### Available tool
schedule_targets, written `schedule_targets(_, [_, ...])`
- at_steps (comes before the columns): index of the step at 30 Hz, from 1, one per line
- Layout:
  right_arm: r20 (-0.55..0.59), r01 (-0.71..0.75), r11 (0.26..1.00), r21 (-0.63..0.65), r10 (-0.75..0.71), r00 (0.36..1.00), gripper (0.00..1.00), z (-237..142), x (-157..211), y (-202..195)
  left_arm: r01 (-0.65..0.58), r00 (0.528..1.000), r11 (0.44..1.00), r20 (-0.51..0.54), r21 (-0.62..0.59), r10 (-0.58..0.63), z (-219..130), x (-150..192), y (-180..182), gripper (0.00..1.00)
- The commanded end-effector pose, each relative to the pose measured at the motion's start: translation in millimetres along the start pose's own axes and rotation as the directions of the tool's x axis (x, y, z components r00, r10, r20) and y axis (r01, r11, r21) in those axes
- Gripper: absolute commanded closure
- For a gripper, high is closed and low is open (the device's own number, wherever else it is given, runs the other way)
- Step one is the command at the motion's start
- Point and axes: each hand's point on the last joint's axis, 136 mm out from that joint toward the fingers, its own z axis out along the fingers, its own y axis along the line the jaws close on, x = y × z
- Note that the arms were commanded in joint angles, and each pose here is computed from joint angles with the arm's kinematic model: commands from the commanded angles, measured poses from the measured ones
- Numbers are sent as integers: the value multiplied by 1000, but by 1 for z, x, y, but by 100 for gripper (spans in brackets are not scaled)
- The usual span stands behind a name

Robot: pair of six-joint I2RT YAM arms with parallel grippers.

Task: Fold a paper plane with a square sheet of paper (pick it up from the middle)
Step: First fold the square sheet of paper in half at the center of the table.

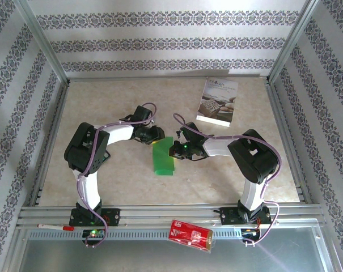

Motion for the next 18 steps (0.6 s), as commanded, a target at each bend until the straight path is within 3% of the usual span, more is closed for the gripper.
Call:
schedule_targets(1, [-91,-107,921,374,151,984,100,7,55,-106,-2,1000,998,-6,-58,2,3,-2,19,62])
schedule_targets(5, [-88,-110,921,375,153,984,100,6,55,-106,-5,1000,999,22,52,4,-23,3,-16,58])
schedule_targets(9, [-87,-112,919,379,156,984,100,6,55,-107,6,1000,994,12,112,-7,-41,37,-36,57])
schedule_targets(14, [-88,-114,918,379,159,983,100,7,56,-108,60,997,985,-64,159,-50,-32,87,-36,60])
schedule_targets(18, [-89,-113,918,379,158,983,100,7,55,-108,90,991,991,-112,97,-79,-18,106,-11,64])
